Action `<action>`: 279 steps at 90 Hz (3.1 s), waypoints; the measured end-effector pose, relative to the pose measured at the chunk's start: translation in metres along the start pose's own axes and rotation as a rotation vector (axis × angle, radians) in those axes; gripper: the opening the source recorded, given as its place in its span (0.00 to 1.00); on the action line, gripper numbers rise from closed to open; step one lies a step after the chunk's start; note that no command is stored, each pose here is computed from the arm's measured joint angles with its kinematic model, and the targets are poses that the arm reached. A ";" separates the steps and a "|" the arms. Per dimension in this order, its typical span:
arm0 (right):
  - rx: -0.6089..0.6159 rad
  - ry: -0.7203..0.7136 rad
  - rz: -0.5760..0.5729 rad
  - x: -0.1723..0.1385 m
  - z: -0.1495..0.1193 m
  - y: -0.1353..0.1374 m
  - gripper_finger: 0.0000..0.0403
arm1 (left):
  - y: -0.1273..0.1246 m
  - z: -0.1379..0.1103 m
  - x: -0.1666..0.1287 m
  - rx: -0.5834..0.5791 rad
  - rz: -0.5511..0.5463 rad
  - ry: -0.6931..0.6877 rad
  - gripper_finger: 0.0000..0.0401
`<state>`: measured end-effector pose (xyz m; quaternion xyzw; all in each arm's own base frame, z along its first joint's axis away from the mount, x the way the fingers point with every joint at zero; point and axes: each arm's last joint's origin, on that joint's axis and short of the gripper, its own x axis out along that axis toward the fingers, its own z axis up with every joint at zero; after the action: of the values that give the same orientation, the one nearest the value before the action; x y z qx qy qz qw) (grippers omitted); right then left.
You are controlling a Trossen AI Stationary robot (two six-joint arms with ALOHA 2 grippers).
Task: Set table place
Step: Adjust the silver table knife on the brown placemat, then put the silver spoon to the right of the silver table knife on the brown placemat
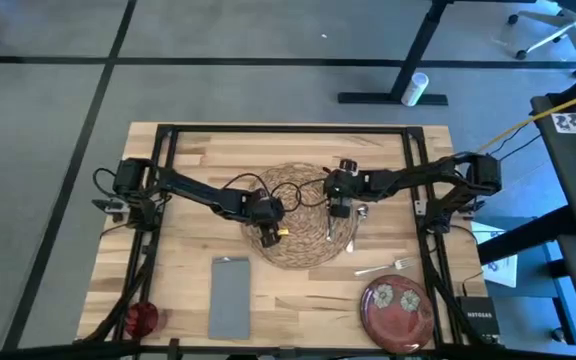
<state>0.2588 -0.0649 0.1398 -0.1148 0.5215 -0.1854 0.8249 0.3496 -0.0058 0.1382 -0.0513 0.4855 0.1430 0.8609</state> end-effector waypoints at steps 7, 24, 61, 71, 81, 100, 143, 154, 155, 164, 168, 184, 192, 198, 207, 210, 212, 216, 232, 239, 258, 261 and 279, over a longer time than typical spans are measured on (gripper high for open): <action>0.003 -0.008 -0.005 -0.008 0.000 -0.003 0.00 | -0.001 0.000 0.000 0.005 0.004 -0.002 0.00; 0.024 -0.018 0.049 -0.037 -0.005 -0.006 0.00 | -0.004 -0.001 -0.001 -0.008 0.002 -0.006 0.00; -0.070 0.114 0.317 -0.092 -0.032 0.035 0.00 | -0.014 -0.001 -0.002 -0.022 -0.026 -0.033 0.00; -0.119 0.131 0.341 -0.095 -0.037 0.051 0.00 | -0.015 0.001 -0.002 -0.026 -0.037 -0.053 0.00; -0.047 0.189 0.332 -0.088 -0.054 0.059 0.00 | -0.014 0.001 -0.002 -0.029 -0.037 -0.053 0.00; 0.149 0.240 0.318 -0.068 -0.081 0.065 0.05 | -0.008 -0.001 -0.001 -0.051 -0.002 -0.022 0.00; 0.337 0.163 0.330 -0.064 -0.075 0.068 0.31 | -0.006 -0.003 -0.001 -0.047 0.028 -0.005 0.00; 0.367 0.165 0.332 -0.064 -0.075 0.068 0.32 | -0.007 -0.003 -0.001 -0.045 0.028 -0.007 0.00; 0.370 0.165 0.329 -0.064 -0.075 0.068 0.32 | -0.007 -0.003 -0.001 -0.045 0.028 -0.007 0.00; 0.406 0.154 0.284 -0.063 -0.074 0.067 0.32 | -0.007 -0.003 -0.001 -0.046 0.028 -0.007 0.00; 0.425 0.148 0.260 -0.063 -0.074 0.066 0.32 | -0.007 -0.003 -0.001 -0.047 0.028 -0.010 0.00; 0.488 0.138 0.194 -0.060 -0.074 0.061 0.32 | -0.007 -0.002 -0.001 -0.047 0.029 -0.013 0.00; 0.504 0.137 0.173 -0.058 -0.073 0.057 0.32 | -0.007 -0.002 -0.001 -0.047 0.029 -0.013 0.00; 0.514 0.128 0.141 -0.057 -0.073 0.054 0.32 | -0.007 -0.002 -0.001 -0.047 0.029 -0.013 0.00; 0.535 0.114 0.105 -0.054 -0.074 0.051 0.31 | -0.007 -0.002 -0.001 -0.048 0.028 -0.017 0.00; 0.545 0.109 0.098 -0.052 -0.076 0.050 0.31 | -0.007 -0.002 -0.001 -0.049 0.027 -0.019 0.00; 0.552 0.107 0.094 -0.050 -0.078 0.050 0.31 | -0.007 -0.002 -0.001 -0.049 0.027 -0.020 0.00; 0.572 0.090 0.089 -0.047 -0.081 0.049 0.31 | -0.007 -0.002 -0.001 -0.050 0.026 -0.023 0.00; 0.627 0.047 0.099 -0.035 -0.099 0.053 0.30 | -0.007 -0.002 -0.001 -0.051 0.026 -0.026 0.00; 0.617 0.048 0.097 -0.035 -0.101 0.053 0.26 | -0.007 -0.001 -0.001 -0.051 0.025 -0.029 0.00; 0.537 0.042 0.099 -0.036 -0.101 0.053 0.02 | -0.007 -0.001 -0.001 -0.053 0.024 -0.034 0.00; 0.536 0.039 0.101 -0.037 -0.101 0.052 0.02 | -0.007 -0.001 -0.001 -0.053 0.024 -0.034 0.00; 0.500 0.059 0.120 -0.050 -0.091 0.047 0.00 | -0.007 -0.001 -0.001 -0.053 0.024 -0.033 0.00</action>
<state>0.1659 -0.0009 0.1232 0.1293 0.4891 -0.2627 0.8216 0.3506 -0.0132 0.1381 -0.0658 0.4678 0.1671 0.8654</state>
